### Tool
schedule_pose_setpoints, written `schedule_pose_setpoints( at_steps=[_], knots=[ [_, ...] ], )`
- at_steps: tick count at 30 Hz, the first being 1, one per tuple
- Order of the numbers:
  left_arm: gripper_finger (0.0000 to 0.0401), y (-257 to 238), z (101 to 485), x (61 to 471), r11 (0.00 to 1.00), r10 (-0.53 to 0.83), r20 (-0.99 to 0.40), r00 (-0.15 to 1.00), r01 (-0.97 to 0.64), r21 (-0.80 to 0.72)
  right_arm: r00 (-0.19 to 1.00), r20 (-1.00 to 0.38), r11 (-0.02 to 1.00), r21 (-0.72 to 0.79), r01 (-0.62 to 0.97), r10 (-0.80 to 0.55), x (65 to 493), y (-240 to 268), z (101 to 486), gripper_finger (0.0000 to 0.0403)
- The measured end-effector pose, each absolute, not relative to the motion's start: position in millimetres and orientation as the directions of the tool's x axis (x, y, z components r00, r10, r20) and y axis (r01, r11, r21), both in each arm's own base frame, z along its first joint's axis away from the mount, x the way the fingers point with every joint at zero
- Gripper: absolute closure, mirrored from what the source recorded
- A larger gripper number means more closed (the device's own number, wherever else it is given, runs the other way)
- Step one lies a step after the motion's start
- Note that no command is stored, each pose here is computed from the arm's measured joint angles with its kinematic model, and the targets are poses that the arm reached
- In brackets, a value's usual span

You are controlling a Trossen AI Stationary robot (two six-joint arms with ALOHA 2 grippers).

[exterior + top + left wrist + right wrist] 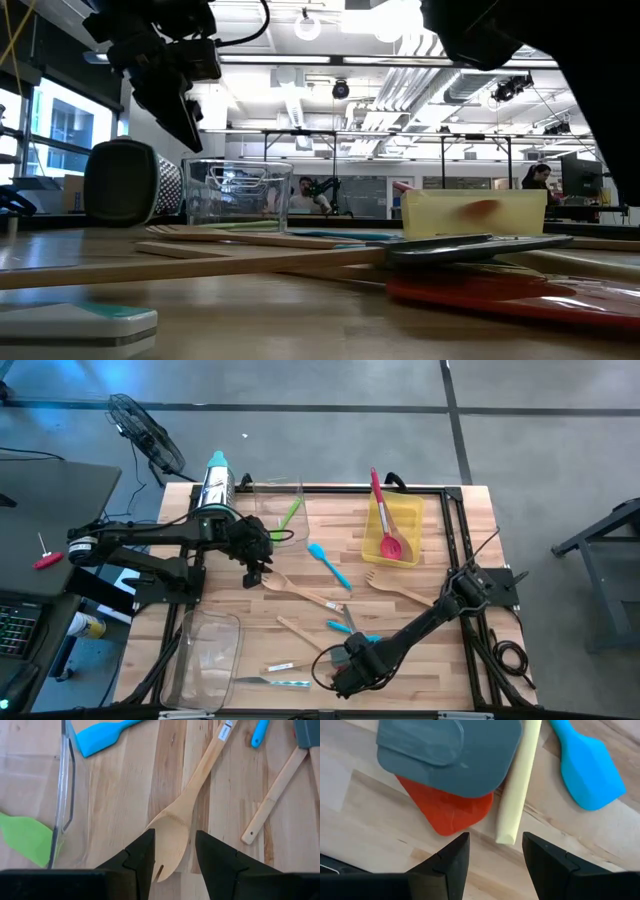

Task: Pick & Place Kitchen Items
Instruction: Put the yellow table knife into the bottom transparent bin

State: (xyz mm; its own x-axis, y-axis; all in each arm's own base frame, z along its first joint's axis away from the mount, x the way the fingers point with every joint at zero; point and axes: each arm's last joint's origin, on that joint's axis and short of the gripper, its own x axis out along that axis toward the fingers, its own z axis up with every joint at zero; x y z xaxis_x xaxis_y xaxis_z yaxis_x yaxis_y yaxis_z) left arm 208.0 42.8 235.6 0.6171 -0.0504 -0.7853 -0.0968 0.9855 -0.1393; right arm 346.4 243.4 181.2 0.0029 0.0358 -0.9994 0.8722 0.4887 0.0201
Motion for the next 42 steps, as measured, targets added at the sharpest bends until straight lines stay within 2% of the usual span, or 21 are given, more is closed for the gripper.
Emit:
schedule_pose_setpoints(
  at_steps=[13,19,34,39,42],
  knots=[
    [0.0262,42.7,235.7,208.1,0.986,-0.050,-0.785,0.618,-0.097,-0.139,-0.026,-0.999,0.485,-0.012,0.874,0.023,345.7,240.9,178.6,0.0229],
    [0.0262,42.8,235.7,208.1,0.986,-0.051,-0.784,0.618,-0.096,-0.140,-0.077,-0.996,0.495,-0.045,0.868,0.045,345.9,242.8,169.0,0.0229],
    [0.0262,42.8,235.9,208.2,0.986,-0.050,-0.783,0.621,-0.096,-0.139,-0.090,-0.995,0.491,-0.058,0.869,0.042,351.1,236.8,161.9,0.0229],
    [0.0262,42.8,235.8,208.2,0.986,-0.050,-0.783,0.620,-0.096,-0.140,-0.140,-0.986,0.485,-0.078,0.871,0.094,346.7,233.3,145.8,0.0229],
    [0.0262,42.7,235.7,208.1,0.985,-0.051,-0.784,0.618,-0.097,-0.140,-0.124,-0.982,0.482,-0.042,0.875,0.141,345.9,232.8,136.5,0.0229]
  ],
)
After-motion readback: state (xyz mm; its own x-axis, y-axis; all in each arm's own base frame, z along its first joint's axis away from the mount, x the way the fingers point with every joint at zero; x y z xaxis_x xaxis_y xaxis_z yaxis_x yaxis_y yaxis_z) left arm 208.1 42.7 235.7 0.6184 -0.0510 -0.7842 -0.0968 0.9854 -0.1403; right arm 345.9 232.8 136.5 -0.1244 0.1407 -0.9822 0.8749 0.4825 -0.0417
